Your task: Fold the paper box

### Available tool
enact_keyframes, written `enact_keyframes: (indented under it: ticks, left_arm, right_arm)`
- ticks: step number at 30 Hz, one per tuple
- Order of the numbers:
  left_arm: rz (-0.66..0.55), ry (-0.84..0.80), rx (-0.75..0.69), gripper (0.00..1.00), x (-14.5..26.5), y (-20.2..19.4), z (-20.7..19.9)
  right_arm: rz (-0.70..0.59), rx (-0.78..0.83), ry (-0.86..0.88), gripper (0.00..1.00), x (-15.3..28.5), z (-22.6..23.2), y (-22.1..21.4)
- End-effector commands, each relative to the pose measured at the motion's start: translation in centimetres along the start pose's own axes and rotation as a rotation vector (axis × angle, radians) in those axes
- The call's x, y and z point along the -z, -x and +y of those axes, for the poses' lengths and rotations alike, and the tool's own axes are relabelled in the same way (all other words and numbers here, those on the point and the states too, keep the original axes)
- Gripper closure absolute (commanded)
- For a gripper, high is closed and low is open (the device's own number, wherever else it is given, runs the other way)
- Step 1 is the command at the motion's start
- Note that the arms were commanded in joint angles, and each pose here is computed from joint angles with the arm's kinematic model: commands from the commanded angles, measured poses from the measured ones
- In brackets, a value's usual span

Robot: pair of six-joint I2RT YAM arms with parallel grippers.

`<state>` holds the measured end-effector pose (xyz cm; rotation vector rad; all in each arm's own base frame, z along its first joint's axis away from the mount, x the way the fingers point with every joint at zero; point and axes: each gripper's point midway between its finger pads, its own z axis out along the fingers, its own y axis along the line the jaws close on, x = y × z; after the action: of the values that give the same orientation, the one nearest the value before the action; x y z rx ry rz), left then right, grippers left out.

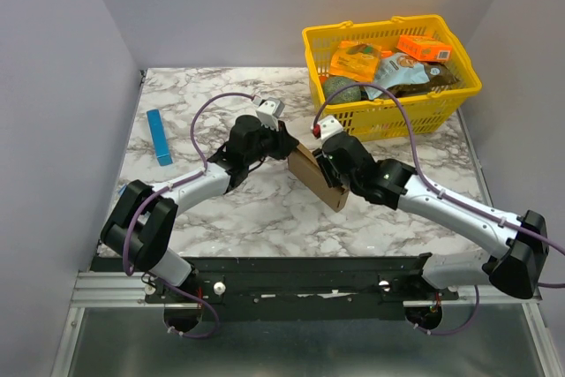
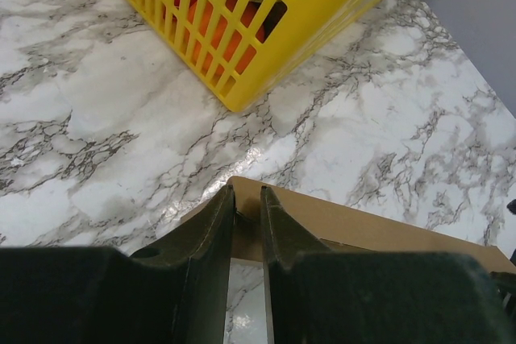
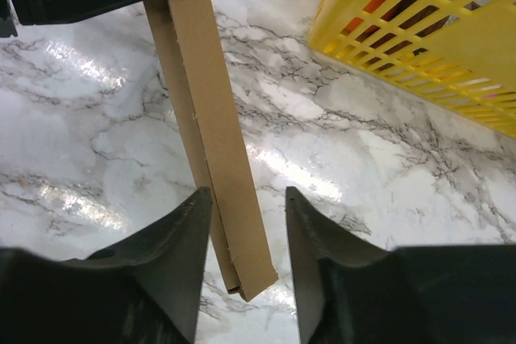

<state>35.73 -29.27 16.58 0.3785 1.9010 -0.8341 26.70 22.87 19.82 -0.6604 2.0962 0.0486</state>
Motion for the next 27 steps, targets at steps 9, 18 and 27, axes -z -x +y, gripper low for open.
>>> enact_keyframes:
  ticks: [9, 18, 27]
  left_arm:
    - [0.233, 0.132, 0.042, 0.74, 0.9, -7.2, 3.1]
    - [0.238, 0.132, 0.049, 0.74, 0.9, -7.5, 3.1]
    - [0.237, 0.144, 0.061, 0.74, 0.8, -7.6, 3.3]
  right_arm:
    - [0.136, -0.059, 0.057, 0.63, -1.0, 2.5, -5.4]
    - [0.218, -0.140, -0.005, 0.71, -2.2, 2.6, -9.3]
    - [0.248, -0.274, 0.012, 0.66, -1.4, 3.7, -10.4]
